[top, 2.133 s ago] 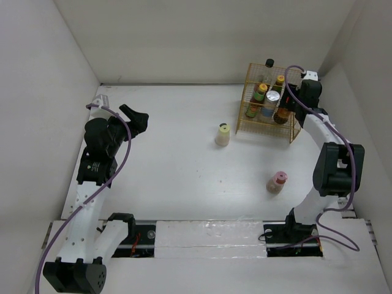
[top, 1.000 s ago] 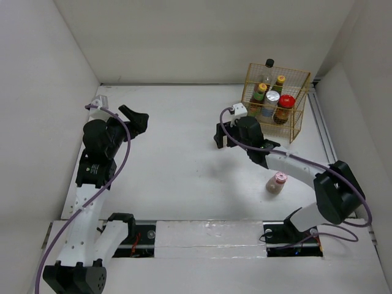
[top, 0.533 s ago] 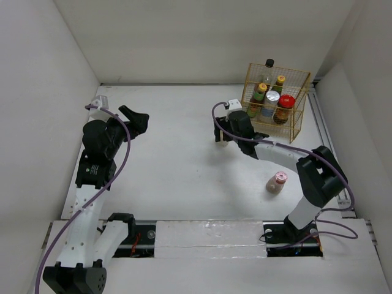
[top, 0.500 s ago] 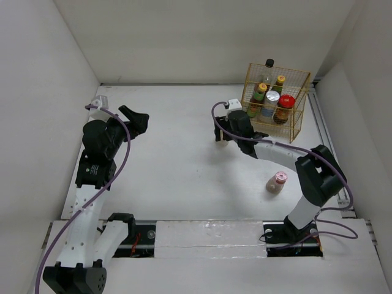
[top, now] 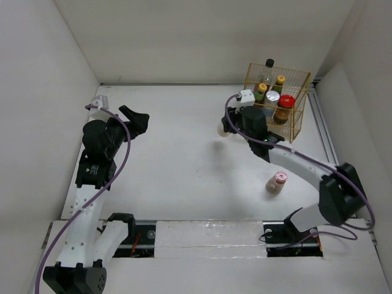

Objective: Organize the condiment bottles

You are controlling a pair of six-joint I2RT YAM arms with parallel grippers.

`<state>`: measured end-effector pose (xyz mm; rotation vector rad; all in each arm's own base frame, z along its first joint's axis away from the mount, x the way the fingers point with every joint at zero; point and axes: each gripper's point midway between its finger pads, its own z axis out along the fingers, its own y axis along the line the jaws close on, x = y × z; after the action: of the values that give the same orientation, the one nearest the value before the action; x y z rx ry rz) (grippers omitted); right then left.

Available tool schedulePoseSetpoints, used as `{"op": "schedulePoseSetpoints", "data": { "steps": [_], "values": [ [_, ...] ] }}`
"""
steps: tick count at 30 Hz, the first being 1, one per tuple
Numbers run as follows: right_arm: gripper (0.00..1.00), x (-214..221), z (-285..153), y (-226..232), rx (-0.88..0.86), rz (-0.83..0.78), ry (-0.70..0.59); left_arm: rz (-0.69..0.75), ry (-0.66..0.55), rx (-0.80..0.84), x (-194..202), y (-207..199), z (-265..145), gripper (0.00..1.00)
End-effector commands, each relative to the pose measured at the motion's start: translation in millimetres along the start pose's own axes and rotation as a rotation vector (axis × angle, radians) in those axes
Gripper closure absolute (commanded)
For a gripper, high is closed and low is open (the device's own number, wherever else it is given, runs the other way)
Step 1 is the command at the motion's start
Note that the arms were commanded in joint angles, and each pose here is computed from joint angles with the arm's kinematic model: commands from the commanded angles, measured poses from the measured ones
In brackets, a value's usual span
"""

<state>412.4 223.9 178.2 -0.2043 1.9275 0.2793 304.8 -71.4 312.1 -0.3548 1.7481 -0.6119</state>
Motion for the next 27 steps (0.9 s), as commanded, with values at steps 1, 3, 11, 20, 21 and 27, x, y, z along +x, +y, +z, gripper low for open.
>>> {"op": "schedulePoseSetpoints", "data": {
  "steps": [1,3,11,20,21,27],
  "values": [
    [0.60,-114.0,-61.4,-1.6,-0.064,0.071,-0.326,0.022,-0.028,0.039,-5.8,-6.1,0.7,0.24],
    [0.60,-128.7,-74.1,-24.4,-0.048,0.083,-0.368,0.022,-0.028,0.039,-5.8,-6.1,0.7,0.24],
    [0.60,-136.6,-77.6,-92.9,0.047,0.107,-0.362,0.023,-0.040,0.036,-8.4,-6.3,-1.4,0.24],
    [0.60,-127.8,-71.5,-117.2,0.066,0.122,-0.336,0.021,-0.033,0.031,-6.7,-4.8,0.9,0.24],
    [0.60,-120.6,-67.0,-122.1,0.079,0.125,-0.312,0.021,-0.033,0.031,-6.7,-4.8,0.9,0.24],
    [0.60,-92.8,-40.1,-139.7,0.146,0.121,-0.211,0.022,-0.028,0.039,-5.8,-6.1,0.7,0.24]
  ]
}}
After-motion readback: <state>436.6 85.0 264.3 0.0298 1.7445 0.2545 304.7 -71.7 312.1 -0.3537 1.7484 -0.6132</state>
